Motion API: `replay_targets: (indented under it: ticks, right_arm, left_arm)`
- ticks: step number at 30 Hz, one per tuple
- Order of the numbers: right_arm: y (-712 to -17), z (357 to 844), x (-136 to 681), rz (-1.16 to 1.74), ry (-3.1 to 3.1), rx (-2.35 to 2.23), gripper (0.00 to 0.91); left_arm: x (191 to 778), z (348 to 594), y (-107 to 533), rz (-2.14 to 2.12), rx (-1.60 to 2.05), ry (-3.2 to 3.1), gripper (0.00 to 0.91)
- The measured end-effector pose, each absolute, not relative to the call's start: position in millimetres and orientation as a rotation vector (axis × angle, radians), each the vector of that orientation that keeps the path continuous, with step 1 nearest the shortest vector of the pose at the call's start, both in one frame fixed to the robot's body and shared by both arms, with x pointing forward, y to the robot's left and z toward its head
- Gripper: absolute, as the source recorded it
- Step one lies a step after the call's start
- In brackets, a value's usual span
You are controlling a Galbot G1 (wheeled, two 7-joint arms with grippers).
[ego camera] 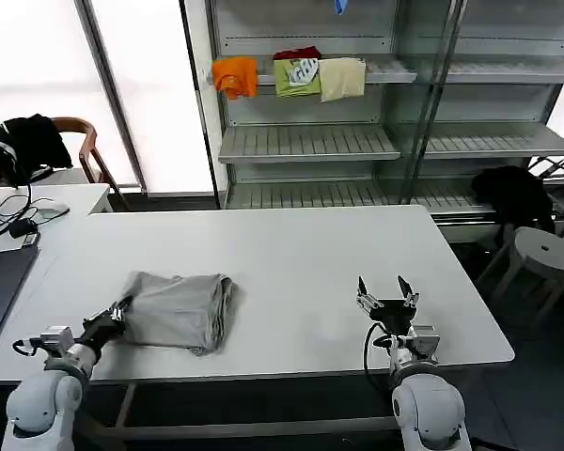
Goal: Fold and organize the clothes.
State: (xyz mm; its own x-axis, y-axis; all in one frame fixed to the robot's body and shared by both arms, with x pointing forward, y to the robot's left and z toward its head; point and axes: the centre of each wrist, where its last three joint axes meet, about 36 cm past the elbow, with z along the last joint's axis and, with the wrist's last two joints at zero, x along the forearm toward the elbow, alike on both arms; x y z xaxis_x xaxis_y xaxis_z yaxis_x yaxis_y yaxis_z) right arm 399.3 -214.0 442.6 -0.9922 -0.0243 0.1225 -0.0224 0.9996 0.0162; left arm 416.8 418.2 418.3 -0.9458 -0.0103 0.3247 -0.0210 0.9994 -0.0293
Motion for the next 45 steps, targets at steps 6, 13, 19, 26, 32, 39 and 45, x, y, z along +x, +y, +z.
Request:
replay_targets:
  ticks: [6,13,19,26,32,39,45]
  right_arm:
    - [-215.7,441.5,401.6,-0.026,-3.023,0.041,0.907]
    - [-213.7,437.9,405.8,-0.032,-3.017,0.053,0.907]
    - [-214.6,433.4,404.9,-0.034,-3.006,0.051,0.907]
    - [-222.7,425.9,401.0,-0.029,-2.993,0.027,0.907]
    - [-224.5,420.4,399.1,-0.028,-2.982,0.011,0.907]
    - [-228.1,419.6,397.5,-0.020,-2.980,-0.003,0.907]
    - [-228.5,419.3,397.2,-0.022,-2.979,-0.007,0.907]
  left_arm:
    - [418.6,453.7,476.9,-0.157,0.138,-2.845,0.000]
    - [421.8,524.9,542.5,-0.456,0.247,-2.852,0.000]
    - [426.5,578.8,554.0,-0.625,0.249,-2.858,0.000]
    - [426.2,593.4,524.9,-0.716,0.187,-2.858,0.000]
    - [424.4,552.8,462.3,-0.678,0.037,-2.853,0.010]
    - [426.6,491.8,368.6,-0.519,-0.136,-2.846,0.010]
    - [433.9,469.1,293.9,-0.362,-0.241,-2.870,0.010]
